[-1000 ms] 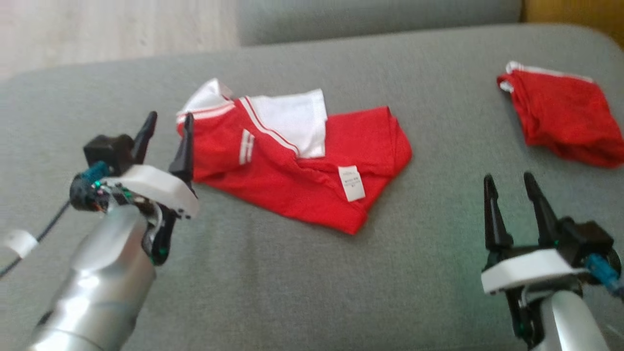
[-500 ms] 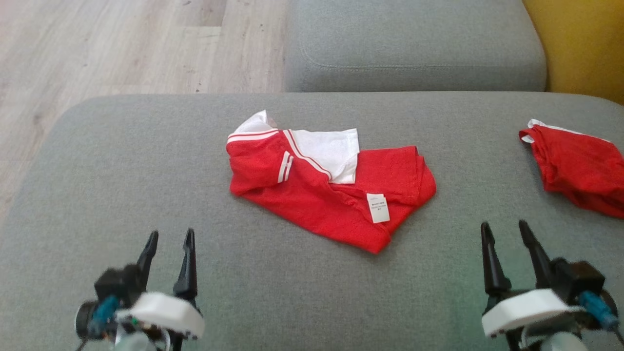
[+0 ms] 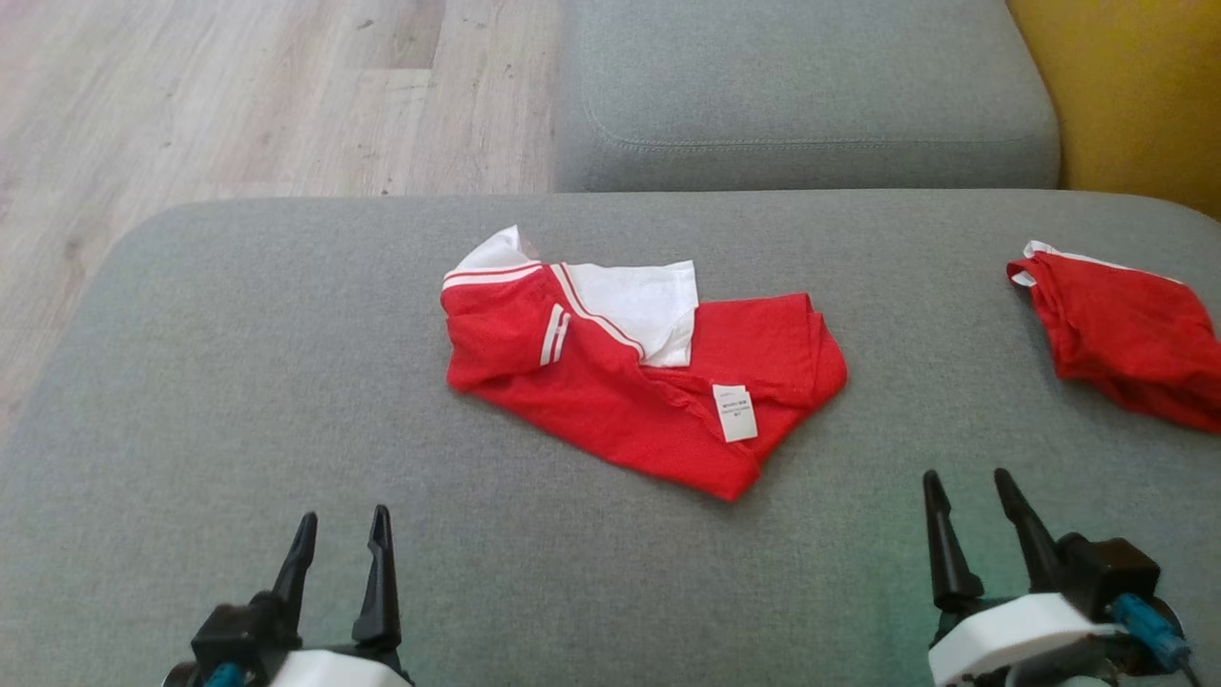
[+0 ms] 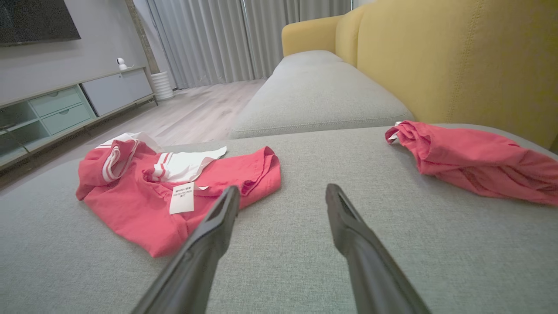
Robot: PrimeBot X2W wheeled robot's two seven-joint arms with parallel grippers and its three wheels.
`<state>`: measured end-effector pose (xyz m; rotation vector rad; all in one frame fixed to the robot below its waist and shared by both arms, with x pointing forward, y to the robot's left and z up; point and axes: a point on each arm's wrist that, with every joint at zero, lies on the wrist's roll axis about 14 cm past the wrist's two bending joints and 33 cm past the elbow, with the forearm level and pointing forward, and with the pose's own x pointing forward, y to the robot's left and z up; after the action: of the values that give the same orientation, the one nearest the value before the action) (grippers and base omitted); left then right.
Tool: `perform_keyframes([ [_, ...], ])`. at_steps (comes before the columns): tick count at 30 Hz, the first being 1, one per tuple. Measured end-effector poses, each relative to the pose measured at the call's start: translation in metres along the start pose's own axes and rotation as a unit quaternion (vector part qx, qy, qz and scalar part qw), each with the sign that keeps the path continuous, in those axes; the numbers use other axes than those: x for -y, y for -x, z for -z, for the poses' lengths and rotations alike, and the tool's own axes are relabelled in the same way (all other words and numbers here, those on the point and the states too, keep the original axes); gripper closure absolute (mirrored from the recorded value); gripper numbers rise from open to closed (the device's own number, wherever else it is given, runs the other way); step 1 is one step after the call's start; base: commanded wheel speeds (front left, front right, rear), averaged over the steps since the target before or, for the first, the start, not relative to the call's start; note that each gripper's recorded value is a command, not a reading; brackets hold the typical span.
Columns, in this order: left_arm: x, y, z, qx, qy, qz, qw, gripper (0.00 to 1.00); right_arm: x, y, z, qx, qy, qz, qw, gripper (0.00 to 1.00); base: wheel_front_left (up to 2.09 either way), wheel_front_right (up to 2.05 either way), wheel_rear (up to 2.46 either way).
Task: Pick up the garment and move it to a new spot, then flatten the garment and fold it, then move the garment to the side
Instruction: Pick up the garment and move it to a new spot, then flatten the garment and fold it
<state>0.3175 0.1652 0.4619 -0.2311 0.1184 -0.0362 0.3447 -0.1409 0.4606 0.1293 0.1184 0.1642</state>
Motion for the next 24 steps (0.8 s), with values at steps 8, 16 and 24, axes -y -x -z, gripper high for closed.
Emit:
perform_keyframes([
  [8,0.001,-0.001,-0.001,0.001,0.0,0.002,1.0,0.0,-0.002,-0.001,0.002,-0.001,0.0,-0.003,1.0,0.0,0.0,0.0,0.0],
  [16,0.001,0.0,0.0,0.0,0.003,-0.001,1.0,0.0,-0.004,-0.002,0.004,-0.004,0.0,-0.006,1.0,0.0,0.0,0.0,0.0],
  [24,-0.006,0.002,0.004,-0.005,0.014,-0.019,1.0,0.0,-0.018,-0.03,-0.004,-0.008,0.02,-0.033,0.999,0.0,0.0,0.0,0.0],
])
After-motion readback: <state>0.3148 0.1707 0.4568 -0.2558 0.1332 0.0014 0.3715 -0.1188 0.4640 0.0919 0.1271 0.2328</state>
